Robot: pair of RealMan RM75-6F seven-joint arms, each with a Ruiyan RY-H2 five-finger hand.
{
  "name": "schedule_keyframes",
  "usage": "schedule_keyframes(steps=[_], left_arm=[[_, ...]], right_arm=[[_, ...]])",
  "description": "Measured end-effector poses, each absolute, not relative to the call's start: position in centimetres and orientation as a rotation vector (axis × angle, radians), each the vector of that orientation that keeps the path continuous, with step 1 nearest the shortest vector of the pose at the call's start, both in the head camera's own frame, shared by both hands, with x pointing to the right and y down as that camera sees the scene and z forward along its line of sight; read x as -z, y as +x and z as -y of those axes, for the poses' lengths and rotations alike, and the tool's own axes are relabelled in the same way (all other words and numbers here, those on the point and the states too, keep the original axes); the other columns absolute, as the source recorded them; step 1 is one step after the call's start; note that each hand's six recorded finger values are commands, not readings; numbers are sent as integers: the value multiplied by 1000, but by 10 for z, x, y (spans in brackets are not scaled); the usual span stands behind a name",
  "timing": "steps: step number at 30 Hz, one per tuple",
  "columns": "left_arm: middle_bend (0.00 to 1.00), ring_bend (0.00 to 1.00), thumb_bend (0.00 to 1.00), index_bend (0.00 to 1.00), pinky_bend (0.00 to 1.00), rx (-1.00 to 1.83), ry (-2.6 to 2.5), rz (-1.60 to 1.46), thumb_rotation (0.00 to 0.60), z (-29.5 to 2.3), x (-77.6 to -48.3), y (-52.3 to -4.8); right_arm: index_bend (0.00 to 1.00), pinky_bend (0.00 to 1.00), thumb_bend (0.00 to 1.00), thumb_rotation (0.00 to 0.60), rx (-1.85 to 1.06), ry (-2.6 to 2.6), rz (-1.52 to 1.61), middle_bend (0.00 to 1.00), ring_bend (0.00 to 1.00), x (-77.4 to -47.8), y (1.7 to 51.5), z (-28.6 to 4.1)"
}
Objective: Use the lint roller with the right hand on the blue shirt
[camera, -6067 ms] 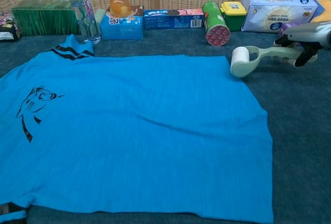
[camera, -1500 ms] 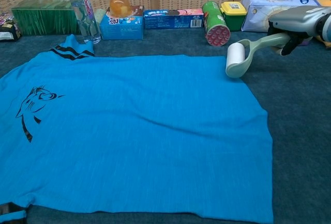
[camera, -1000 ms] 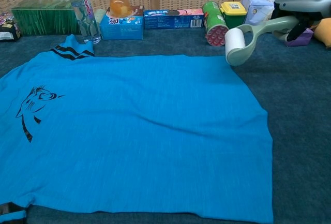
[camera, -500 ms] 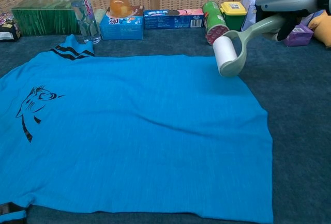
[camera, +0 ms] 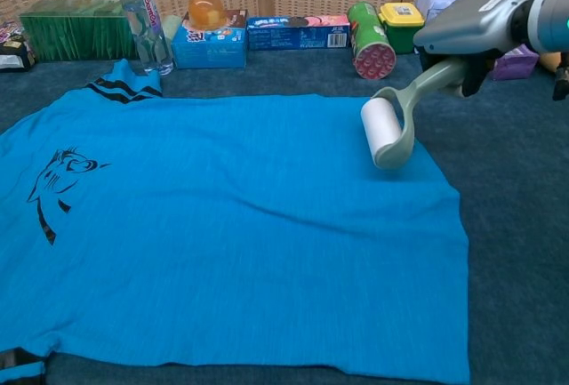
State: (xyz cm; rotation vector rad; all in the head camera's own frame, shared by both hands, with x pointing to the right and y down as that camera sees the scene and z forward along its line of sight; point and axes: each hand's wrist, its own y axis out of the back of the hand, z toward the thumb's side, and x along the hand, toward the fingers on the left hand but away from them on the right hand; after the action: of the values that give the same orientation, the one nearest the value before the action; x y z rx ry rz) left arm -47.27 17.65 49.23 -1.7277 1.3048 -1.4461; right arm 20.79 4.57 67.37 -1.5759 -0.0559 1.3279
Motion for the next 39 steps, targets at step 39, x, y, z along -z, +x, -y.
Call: schedule_keyframes(steps=[39], left_arm=[[0, 0, 79, 0, 18, 1503, -1724, -1346, 600, -192, -501, -494]], right_arm=[[927, 1000, 1000, 600, -1421, -1313, -258, 852, 886, -688, 97, -75]])
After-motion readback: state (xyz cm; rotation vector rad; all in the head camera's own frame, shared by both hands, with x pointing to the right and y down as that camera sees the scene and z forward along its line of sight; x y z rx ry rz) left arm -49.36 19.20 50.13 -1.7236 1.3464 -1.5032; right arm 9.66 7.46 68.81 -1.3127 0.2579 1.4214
